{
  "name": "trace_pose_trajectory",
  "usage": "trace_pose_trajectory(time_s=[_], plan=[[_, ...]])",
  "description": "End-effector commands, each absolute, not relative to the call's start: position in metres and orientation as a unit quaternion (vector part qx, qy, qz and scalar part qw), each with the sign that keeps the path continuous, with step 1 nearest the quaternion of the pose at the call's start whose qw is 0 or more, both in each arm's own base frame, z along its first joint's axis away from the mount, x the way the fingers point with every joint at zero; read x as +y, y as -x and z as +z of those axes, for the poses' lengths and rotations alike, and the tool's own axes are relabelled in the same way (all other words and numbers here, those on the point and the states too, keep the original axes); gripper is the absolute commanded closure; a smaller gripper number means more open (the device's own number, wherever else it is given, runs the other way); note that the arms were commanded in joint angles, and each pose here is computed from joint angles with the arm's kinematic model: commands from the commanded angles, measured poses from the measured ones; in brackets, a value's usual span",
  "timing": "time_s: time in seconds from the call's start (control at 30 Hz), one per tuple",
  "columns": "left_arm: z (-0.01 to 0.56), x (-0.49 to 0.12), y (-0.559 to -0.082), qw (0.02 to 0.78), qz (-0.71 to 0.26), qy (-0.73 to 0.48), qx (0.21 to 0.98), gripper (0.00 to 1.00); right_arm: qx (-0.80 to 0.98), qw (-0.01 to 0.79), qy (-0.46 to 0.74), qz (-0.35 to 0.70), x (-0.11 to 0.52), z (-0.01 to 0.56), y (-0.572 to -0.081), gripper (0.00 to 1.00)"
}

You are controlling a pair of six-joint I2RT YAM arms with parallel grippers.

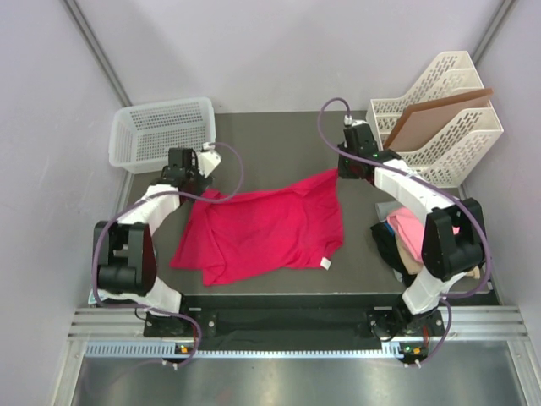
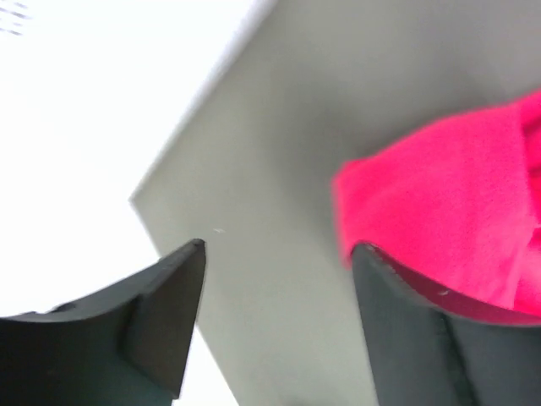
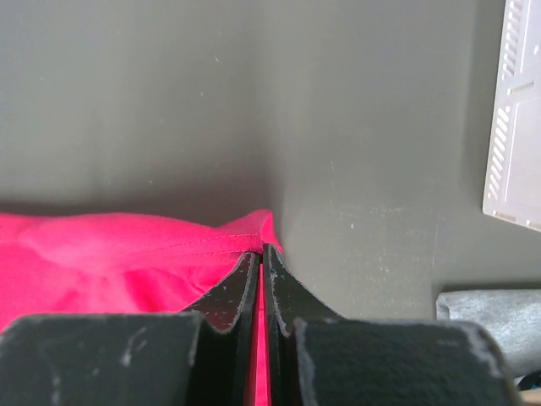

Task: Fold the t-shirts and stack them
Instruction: Flatten out the tshirt

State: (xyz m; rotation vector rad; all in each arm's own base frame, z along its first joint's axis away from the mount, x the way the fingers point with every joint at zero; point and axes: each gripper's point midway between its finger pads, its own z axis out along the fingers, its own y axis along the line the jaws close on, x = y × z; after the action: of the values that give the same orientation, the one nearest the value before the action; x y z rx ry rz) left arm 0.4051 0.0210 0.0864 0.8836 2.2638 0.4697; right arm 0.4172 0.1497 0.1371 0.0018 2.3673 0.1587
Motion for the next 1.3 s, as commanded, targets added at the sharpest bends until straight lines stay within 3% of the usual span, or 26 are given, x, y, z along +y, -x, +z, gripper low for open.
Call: trace_pose_trajectory(time_s=[0.0,0.27,0.47,1.0,1.13,1.27], plan=[[0.163,0.004,-0.418,0.426,0.158,-0.300,0.839,0.23,0.910,0.408,-0.007,0.077,0.146,0.155,-0.421,1.00],[0.127,-0.051,-0.366,0.366,0.050,-0.378,0.849,0.23,0.914,0.397,-0.004,0.087,0.149,0.143,-0.417,1.00],[0.078,-0.072,-0.341,0.311,0.042,-0.421,0.851,0.27,0.913,0.396,-0.004,0.095,0.153,0.142,-0.418,1.00],[0.064,-0.048,-0.422,0.316,0.114,-0.359,0.871,0.38,0.917,0.386,0.002,0.100,0.151,0.133,-0.404,1.00],[0.069,-0.035,-0.421,0.320,0.131,-0.356,0.868,0.48,0.919,0.383,0.001,0.094,0.148,0.127,-0.401,1.00],[0.072,-0.014,-0.417,0.317,0.137,-0.342,0.874,0.66,0.918,0.385,-0.004,0.095,0.146,0.127,-0.403,1.00]])
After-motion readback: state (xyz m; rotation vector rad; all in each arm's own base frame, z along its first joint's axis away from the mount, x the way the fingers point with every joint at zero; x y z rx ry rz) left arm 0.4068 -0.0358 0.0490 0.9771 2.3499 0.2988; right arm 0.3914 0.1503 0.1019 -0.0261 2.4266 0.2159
